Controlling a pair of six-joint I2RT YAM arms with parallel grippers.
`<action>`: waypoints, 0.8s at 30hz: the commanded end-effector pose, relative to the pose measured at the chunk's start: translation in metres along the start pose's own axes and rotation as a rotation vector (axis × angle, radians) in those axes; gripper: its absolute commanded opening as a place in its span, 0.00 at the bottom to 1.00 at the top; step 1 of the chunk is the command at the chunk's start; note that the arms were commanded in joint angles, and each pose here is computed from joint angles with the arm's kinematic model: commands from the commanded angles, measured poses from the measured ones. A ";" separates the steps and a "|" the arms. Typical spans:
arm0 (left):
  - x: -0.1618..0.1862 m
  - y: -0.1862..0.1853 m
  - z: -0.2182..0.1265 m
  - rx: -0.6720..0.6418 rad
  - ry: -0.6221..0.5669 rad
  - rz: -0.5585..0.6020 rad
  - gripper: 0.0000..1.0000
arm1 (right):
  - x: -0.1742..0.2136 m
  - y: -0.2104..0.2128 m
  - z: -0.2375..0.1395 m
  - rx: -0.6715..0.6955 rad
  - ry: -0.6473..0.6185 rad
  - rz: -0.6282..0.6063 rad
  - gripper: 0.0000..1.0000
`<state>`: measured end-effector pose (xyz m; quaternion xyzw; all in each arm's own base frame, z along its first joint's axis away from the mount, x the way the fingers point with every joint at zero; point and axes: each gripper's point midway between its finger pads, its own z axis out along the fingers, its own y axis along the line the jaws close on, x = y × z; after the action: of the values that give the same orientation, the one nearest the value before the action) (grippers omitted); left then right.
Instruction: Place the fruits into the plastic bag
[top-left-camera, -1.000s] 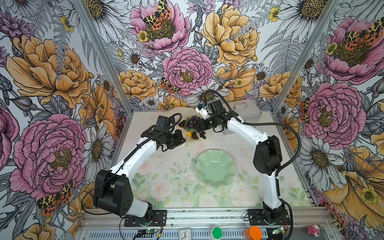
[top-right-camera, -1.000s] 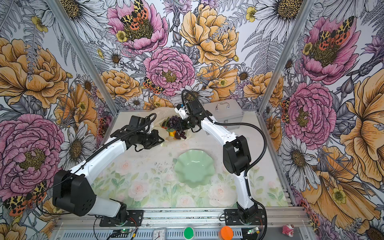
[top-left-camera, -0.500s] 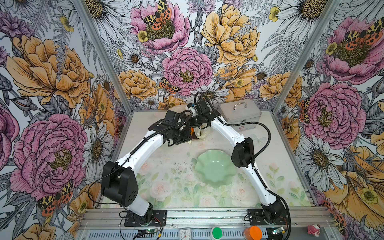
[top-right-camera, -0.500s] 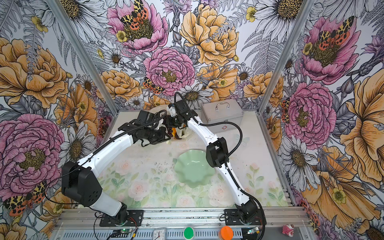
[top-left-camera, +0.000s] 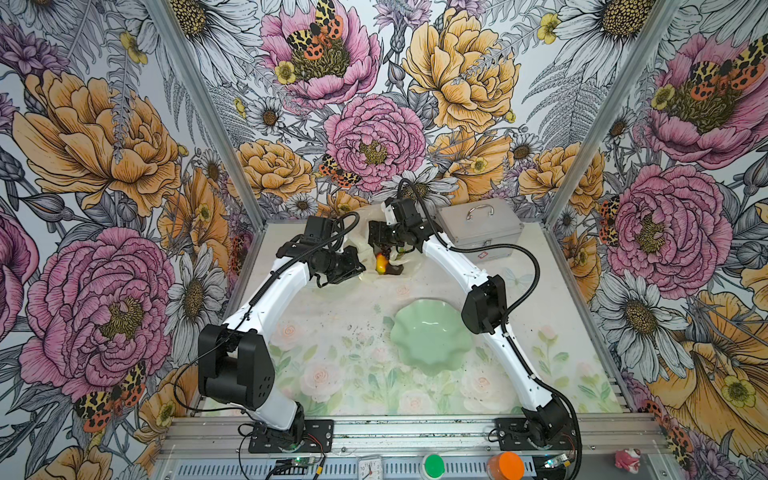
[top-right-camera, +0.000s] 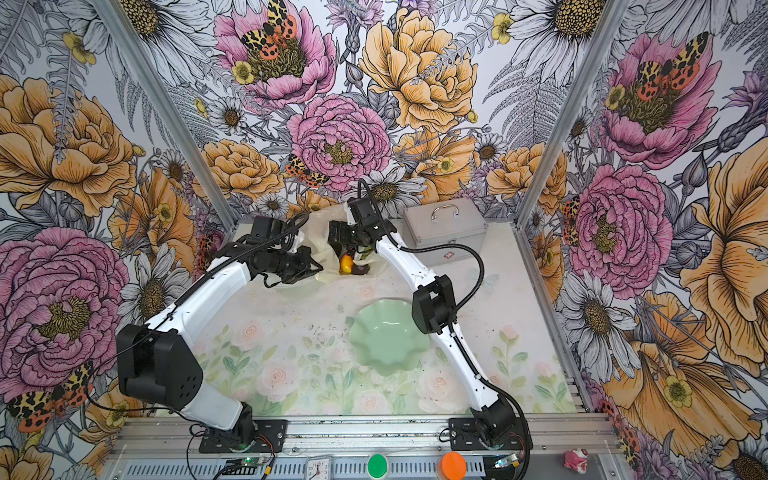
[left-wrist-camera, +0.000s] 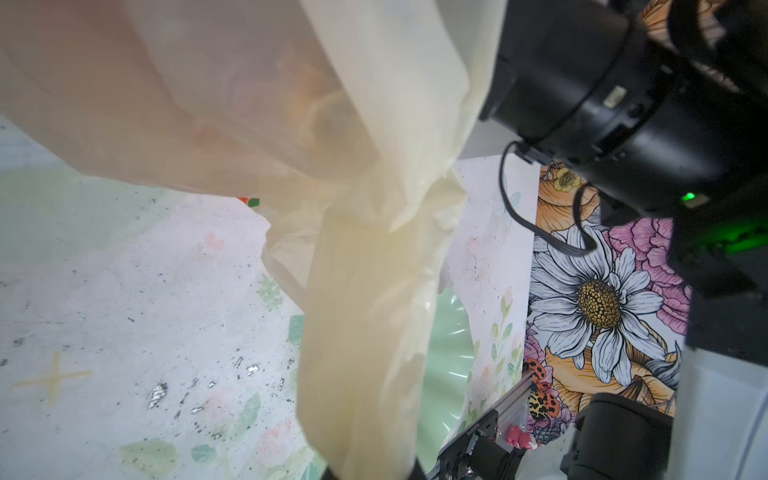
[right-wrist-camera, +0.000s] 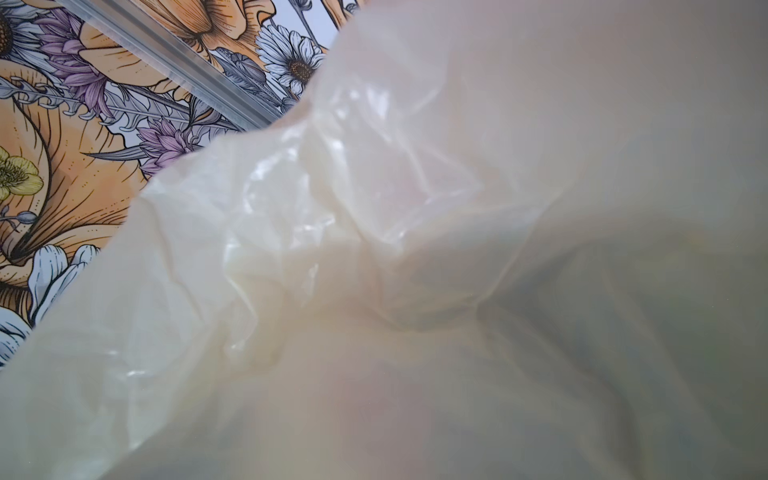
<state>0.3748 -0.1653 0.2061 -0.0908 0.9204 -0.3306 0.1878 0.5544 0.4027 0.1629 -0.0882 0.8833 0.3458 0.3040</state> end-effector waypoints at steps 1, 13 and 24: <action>-0.001 -0.007 -0.012 0.036 -0.013 0.008 0.00 | -0.052 0.048 -0.067 -0.066 -0.142 -0.096 1.00; -0.004 -0.010 -0.011 0.087 -0.045 -0.043 0.00 | -0.026 0.055 -0.034 -0.192 -0.044 -0.125 1.00; 0.004 0.013 -0.013 0.056 -0.058 -0.088 0.00 | 0.019 -0.017 -0.031 0.471 0.140 -0.978 1.00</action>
<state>0.3663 -0.1564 0.1959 -0.1286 0.9084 -0.3532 0.1830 0.5136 0.3934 0.0925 -0.3427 0.8822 0.1076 0.3045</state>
